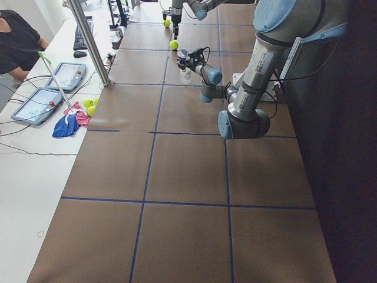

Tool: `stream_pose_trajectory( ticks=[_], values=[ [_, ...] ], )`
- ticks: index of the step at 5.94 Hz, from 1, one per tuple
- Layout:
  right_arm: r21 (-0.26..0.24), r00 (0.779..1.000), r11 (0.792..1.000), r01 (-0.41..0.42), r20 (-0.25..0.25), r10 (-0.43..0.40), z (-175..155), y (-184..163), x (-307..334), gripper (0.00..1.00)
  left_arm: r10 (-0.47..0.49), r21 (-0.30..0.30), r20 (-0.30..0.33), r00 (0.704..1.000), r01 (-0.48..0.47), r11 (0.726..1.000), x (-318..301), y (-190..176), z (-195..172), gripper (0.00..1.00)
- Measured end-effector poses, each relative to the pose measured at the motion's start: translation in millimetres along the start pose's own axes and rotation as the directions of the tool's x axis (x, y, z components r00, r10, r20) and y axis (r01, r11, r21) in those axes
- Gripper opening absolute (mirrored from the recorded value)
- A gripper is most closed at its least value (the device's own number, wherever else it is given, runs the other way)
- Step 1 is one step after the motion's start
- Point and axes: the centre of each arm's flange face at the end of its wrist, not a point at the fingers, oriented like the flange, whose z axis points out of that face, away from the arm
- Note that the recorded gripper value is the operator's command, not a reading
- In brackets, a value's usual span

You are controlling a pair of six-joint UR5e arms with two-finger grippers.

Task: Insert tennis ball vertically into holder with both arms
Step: 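Lower the right gripper onto the nearer tennis ball while the left holds the can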

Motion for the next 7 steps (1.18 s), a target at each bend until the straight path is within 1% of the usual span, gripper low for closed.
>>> stream_pose_trajectory(
  ticks=[1, 3, 5, 7],
  values=[
    [-0.009, 1.000, 1.000, 0.006, -0.011, -0.006, 12.1, -3.6, -6.6, 1.00, 0.001, 0.000, 0.000, 1.000, -0.001, 1.000, 0.0, 0.0, 0.0, 0.80],
    [-0.025, 0.999, 0.999, 0.021, -0.042, -0.022, 33.7, -0.1, -13.8, 0.99, 0.003, -0.001, 0.001, 1.000, -0.003, 1.000, -0.3, 0.3, -0.1, 0.80],
    [-0.045, 0.998, 0.999, 0.026, -0.057, -0.029, 47.9, 4.1, -14.0, 0.99, 0.004, -0.002, 0.001, 1.000, -0.004, 1.000, -0.5, 0.8, -0.3, 0.80],
    [-0.032, 0.995, 0.999, 0.042, -0.090, -0.045, 57.2, 4.4, -20.1, 0.98, 0.005, -0.005, 0.002, 1.000, -0.005, 1.000, -1.6, 2.4, -1.6, 0.80]
  ],
)
